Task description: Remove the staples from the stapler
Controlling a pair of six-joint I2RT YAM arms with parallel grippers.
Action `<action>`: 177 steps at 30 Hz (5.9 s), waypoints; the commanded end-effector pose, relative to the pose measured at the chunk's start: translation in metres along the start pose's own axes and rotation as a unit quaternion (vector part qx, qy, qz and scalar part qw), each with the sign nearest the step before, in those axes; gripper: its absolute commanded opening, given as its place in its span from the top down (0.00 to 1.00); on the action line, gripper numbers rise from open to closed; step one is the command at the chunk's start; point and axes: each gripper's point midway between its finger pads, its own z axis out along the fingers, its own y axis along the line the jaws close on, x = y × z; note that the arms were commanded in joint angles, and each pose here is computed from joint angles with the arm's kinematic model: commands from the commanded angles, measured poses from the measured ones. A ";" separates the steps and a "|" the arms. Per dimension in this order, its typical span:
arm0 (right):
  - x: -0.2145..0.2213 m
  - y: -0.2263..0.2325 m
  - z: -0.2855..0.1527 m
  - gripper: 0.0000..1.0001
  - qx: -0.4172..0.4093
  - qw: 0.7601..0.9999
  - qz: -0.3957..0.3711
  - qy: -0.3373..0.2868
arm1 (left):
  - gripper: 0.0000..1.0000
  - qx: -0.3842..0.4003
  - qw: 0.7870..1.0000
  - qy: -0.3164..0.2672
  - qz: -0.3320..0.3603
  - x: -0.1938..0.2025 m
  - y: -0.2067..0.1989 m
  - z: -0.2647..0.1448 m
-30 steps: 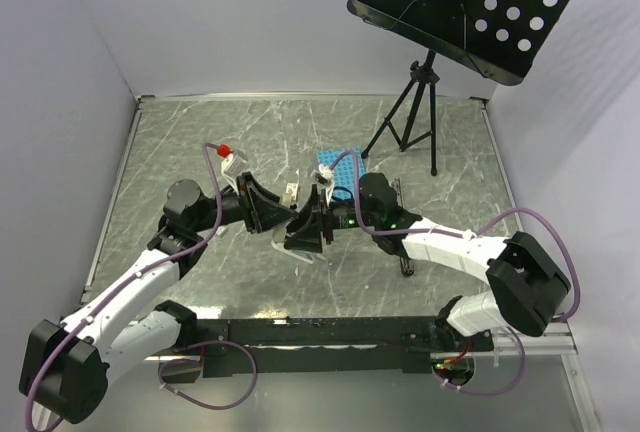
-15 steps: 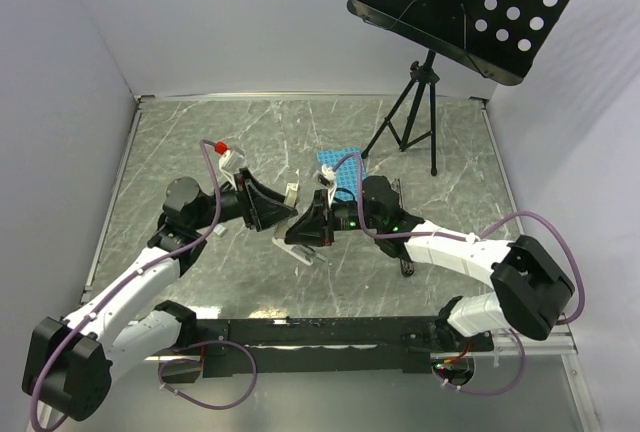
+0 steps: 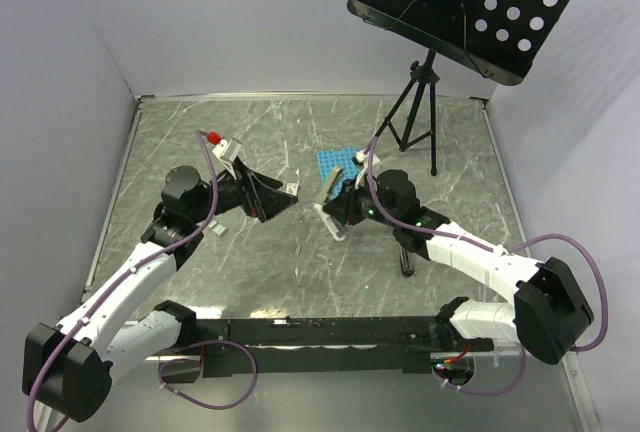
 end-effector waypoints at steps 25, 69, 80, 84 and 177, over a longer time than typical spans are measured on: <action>0.078 -0.287 -0.170 0.87 0.601 0.759 0.182 0.174 | 0.03 -0.122 0.988 -0.066 0.063 -0.035 0.016 -0.029; -0.050 -0.118 -0.117 0.00 0.353 0.933 0.062 0.003 | 0.26 -0.656 0.719 -0.133 -0.189 -0.012 0.208 -0.144; -0.051 -0.088 -0.108 0.00 0.277 0.960 0.043 -0.004 | 0.99 -0.743 0.583 -0.051 -0.326 0.060 0.303 -0.204; -0.052 -0.082 -0.108 0.00 0.262 0.964 0.037 -0.004 | 0.99 -0.731 0.587 -0.020 -0.349 0.078 0.311 -0.194; 0.050 0.003 0.030 0.30 0.164 0.965 0.062 0.196 | 0.99 -0.606 0.688 0.077 -0.392 0.156 0.206 -0.105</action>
